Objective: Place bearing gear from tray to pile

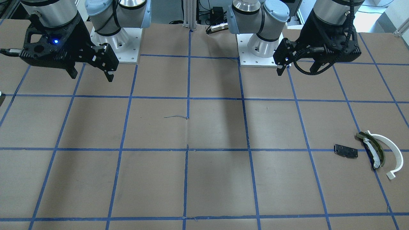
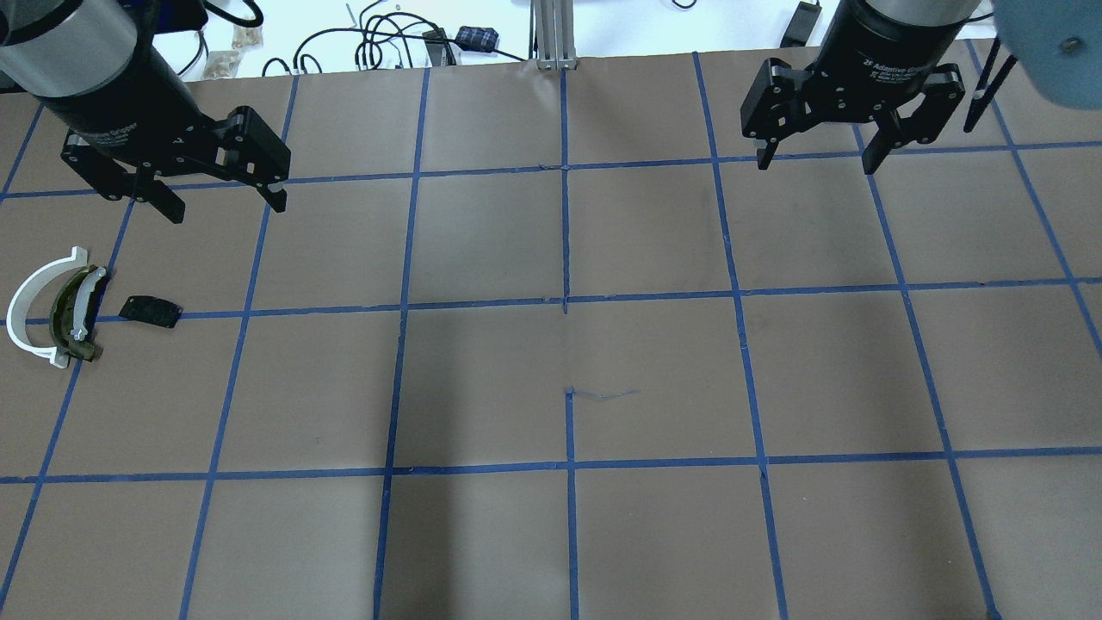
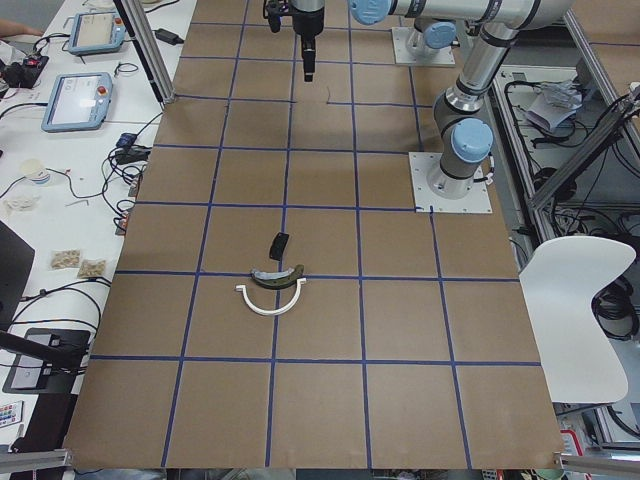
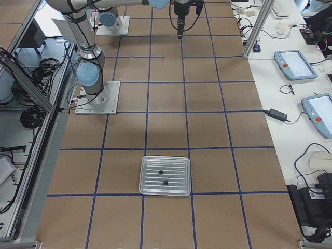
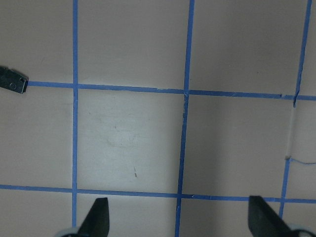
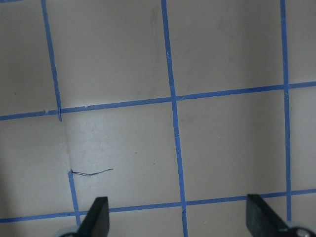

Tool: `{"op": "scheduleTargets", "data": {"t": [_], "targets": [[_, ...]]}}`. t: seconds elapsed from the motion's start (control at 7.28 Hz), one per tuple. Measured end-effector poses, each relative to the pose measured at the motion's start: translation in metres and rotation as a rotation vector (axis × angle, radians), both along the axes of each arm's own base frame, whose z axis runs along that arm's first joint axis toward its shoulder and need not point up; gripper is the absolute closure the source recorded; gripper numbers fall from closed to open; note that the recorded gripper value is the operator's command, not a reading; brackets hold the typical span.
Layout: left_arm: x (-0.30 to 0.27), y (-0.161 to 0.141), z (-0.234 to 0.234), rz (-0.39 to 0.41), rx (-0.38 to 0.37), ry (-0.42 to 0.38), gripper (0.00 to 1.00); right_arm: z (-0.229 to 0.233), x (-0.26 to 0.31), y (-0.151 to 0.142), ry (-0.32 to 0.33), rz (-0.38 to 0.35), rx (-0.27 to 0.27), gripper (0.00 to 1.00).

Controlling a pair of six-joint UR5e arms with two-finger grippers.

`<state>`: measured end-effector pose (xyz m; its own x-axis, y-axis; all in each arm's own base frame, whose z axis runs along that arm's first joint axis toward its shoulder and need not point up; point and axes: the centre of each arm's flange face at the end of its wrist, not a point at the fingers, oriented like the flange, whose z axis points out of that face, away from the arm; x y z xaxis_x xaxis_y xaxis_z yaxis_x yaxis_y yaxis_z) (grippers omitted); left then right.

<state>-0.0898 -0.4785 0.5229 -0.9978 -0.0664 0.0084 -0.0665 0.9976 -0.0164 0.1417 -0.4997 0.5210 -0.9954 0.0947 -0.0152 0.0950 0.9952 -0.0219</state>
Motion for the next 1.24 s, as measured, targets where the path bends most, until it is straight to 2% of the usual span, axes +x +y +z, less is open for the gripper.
{"op": "scheduleTargets", "data": {"t": [0.96, 1.1, 1.24], "targets": [[0.000, -0.001, 0.002, 0.000, -0.004, 0.000, 0.00, 0.002, -0.001, -0.002, 0.000, 0.004, -0.003, 0.02], [0.000, -0.001, 0.002, 0.000, -0.005, 0.000, 0.00, 0.003, -0.005, -0.004, 0.001, 0.023, -0.007, 0.01], [0.000, -0.001, 0.003, 0.000, -0.005, 0.000, 0.00, 0.006, -0.017, -0.008, 0.017, 0.071, -0.013, 0.03]]}}
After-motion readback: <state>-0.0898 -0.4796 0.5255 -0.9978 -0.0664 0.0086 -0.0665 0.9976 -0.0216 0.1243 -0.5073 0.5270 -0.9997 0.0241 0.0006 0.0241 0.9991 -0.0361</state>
